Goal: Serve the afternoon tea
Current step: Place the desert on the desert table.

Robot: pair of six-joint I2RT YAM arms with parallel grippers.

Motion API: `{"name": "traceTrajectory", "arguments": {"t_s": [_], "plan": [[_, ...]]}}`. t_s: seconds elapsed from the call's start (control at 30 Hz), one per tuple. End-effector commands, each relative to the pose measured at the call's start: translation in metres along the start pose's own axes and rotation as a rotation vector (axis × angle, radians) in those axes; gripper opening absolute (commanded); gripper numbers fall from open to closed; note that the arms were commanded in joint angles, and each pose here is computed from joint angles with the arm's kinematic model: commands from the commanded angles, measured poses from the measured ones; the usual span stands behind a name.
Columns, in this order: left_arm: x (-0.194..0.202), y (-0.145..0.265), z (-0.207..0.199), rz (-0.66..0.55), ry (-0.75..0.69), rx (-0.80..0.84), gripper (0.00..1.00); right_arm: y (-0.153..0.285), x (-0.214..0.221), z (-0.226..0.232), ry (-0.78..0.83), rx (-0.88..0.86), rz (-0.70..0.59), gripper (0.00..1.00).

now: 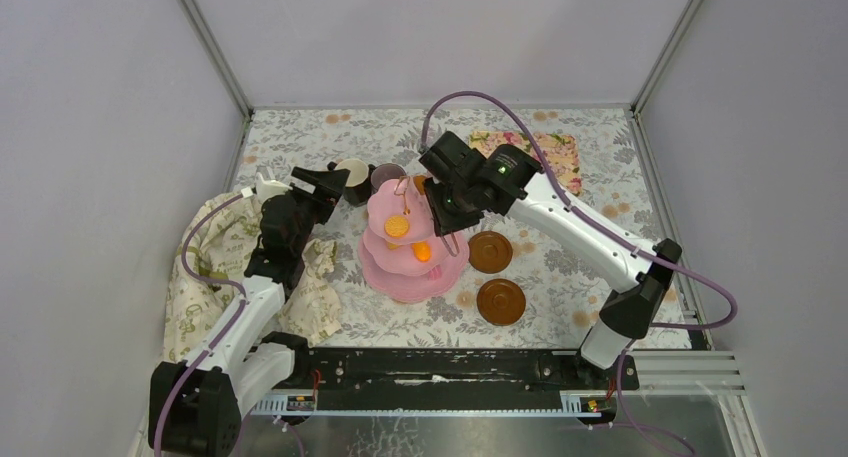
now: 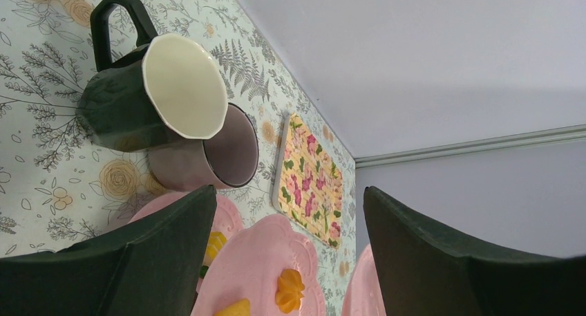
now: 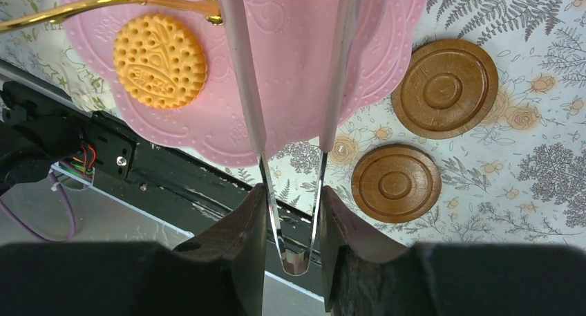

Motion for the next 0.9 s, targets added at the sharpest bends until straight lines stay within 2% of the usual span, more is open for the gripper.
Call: {"name": "traceTrajectory", "arguments": {"t_s": [0.0,0.87], "plan": [[-0.0103,0.0015,-0.0163,-0.037,-0.006,0.075,0.85,0.0053,-0.0064,0.0071,-0.001,-0.013,-0.023,0.23],[-0.01,0.0009,-0.0153,-0.033,-0.001,0.074,0.85,0.0052,-0.0056,0.0095,0.005,-0.035,-0.018,0.32]]}}
Point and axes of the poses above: each gripper's point midway between its finger pads, its own y axis back along the fingers, its own z axis along the line the jaws close on, x = y × z, the point moved 5 cm from there along y, back along the fingers, and after that the axes turned 1 degree about -y, right-handed, at the moved point
